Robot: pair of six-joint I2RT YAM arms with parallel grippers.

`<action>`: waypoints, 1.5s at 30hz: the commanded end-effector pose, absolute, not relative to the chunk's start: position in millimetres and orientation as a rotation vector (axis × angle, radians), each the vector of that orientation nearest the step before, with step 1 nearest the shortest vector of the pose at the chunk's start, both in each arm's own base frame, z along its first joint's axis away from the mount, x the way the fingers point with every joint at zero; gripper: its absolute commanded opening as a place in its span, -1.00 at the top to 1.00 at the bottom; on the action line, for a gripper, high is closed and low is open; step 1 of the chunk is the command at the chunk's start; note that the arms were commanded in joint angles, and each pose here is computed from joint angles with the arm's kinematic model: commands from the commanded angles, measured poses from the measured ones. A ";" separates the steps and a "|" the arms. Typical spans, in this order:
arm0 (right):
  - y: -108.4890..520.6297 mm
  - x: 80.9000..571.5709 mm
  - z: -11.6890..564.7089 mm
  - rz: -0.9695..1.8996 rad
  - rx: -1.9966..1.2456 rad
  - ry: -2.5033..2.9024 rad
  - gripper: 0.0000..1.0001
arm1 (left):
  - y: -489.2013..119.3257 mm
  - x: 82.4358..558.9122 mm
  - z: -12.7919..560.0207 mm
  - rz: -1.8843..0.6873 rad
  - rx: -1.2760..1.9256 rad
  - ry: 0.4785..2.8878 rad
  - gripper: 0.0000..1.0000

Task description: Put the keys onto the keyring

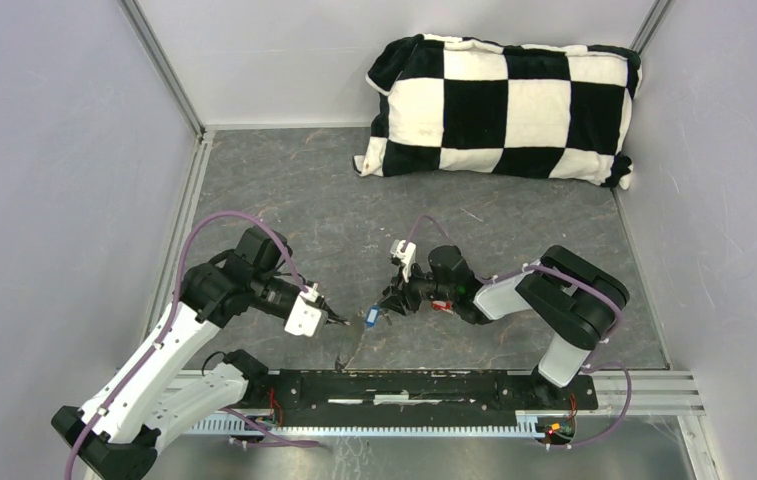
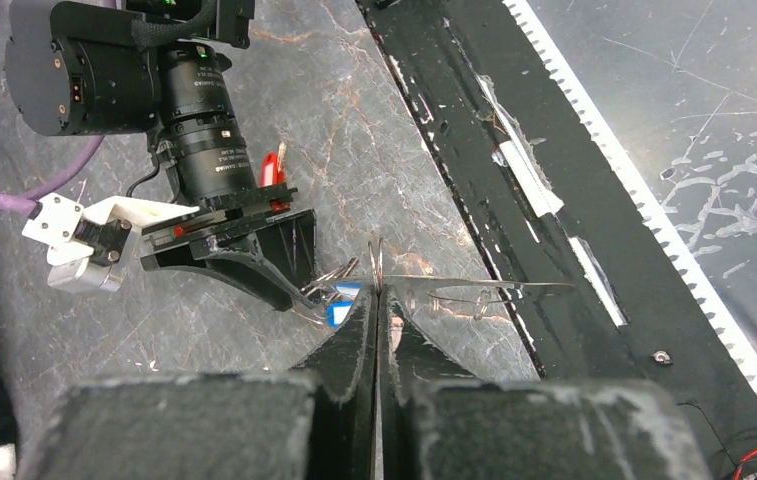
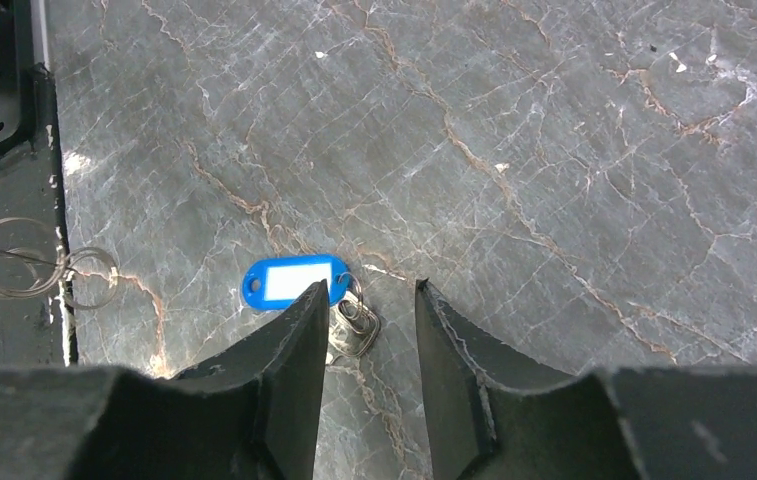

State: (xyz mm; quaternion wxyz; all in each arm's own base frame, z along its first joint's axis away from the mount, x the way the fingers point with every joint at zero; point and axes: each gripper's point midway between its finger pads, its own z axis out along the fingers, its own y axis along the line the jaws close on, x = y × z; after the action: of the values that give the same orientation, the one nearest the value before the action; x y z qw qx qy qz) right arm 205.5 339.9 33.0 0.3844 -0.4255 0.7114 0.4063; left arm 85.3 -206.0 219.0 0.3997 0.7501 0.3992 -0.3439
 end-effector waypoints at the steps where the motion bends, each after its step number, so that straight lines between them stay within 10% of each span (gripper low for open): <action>1: 351.4 213.5 43.8 1.062 -1.090 1.743 0.14 | -210.9 84.4 238.3 -0.887 1.851 0.972 0.96; 17: 357.7 201.2 30.4 1.069 -1.142 1.757 0.13 | -209.7 85.8 236.0 -0.872 1.856 0.981 0.96; 33: 355.3 190.6 21.2 1.089 -1.175 1.783 0.99 | -208.2 85.4 236.6 -0.865 1.850 0.995 0.96; 45: 345.9 187.2 38.1 1.051 -1.184 1.724 0.99 | -207.7 86.0 236.3 -0.863 1.847 1.008 0.96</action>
State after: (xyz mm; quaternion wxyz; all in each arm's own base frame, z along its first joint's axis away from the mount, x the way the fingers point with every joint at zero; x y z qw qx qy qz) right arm 187.7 348.0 24.8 0.3640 -0.4516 0.6978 0.4203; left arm 83.4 -204.5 220.9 0.4008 0.7456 0.4061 -0.3444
